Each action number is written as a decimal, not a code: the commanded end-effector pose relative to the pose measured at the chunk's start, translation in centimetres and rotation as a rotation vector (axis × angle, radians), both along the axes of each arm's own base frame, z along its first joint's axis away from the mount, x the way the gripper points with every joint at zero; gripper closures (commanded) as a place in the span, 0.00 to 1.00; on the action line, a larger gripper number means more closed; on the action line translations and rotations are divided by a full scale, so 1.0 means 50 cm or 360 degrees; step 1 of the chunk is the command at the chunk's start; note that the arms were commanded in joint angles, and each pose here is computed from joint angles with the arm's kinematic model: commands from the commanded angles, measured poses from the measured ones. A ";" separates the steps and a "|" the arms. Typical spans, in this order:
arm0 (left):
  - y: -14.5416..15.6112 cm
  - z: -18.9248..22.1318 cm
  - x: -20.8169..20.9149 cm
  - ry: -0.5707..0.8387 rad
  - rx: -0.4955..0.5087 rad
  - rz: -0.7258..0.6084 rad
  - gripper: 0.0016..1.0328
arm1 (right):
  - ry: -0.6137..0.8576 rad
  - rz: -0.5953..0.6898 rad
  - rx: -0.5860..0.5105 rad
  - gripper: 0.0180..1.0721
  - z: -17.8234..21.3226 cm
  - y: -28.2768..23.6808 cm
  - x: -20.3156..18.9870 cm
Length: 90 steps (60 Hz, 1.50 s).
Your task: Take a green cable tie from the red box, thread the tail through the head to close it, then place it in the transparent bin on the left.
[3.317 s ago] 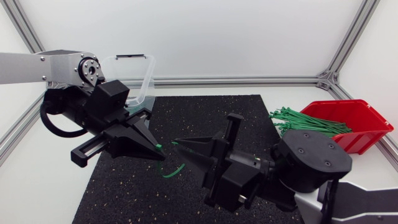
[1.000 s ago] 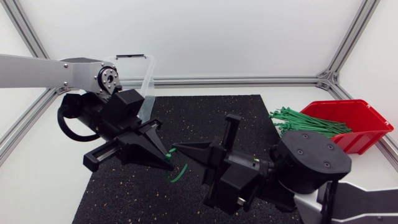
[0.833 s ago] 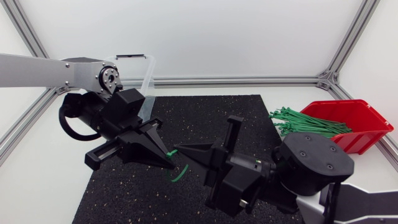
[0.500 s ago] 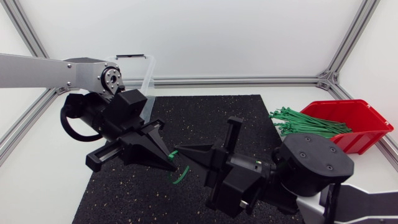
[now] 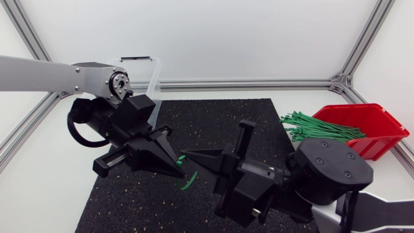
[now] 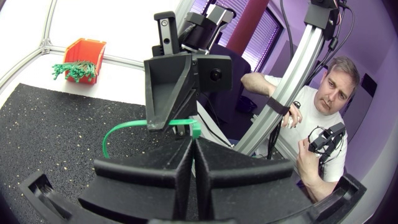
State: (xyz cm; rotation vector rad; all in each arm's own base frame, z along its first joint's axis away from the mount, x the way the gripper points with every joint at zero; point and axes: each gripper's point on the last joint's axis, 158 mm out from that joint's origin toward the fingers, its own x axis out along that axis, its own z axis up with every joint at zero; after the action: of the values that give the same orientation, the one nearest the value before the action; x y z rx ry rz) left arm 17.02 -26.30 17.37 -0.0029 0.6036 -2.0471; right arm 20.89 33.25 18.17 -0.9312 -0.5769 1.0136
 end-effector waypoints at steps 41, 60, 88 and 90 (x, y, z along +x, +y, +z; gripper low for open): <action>0.002 0.022 0.006 -0.0043 -0.0041 0.0019 0.97 | 0.0011 -0.0025 -0.0063 0.94 -0.035 -0.007 -0.001; 0.003 0.020 0.009 -0.0041 -0.0040 0.0026 0.97 | 0.0000 -0.0018 -0.0056 0.94 -0.031 -0.007 -0.016; 0.002 0.019 -0.001 -0.0031 -0.0037 0.0011 0.97 | -0.0021 -0.0072 -0.0037 0.94 -0.012 0.003 0.024; 0.002 0.018 -0.002 -0.0029 -0.0036 0.0011 0.97 | -0.0023 -0.0072 -0.0035 0.94 -0.011 0.003 0.025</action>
State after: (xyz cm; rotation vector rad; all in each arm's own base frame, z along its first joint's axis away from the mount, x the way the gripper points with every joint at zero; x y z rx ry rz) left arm 17.29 -26.17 17.46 -0.0020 0.5983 -2.0390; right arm 21.44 33.15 16.81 -0.9551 -0.5305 1.0012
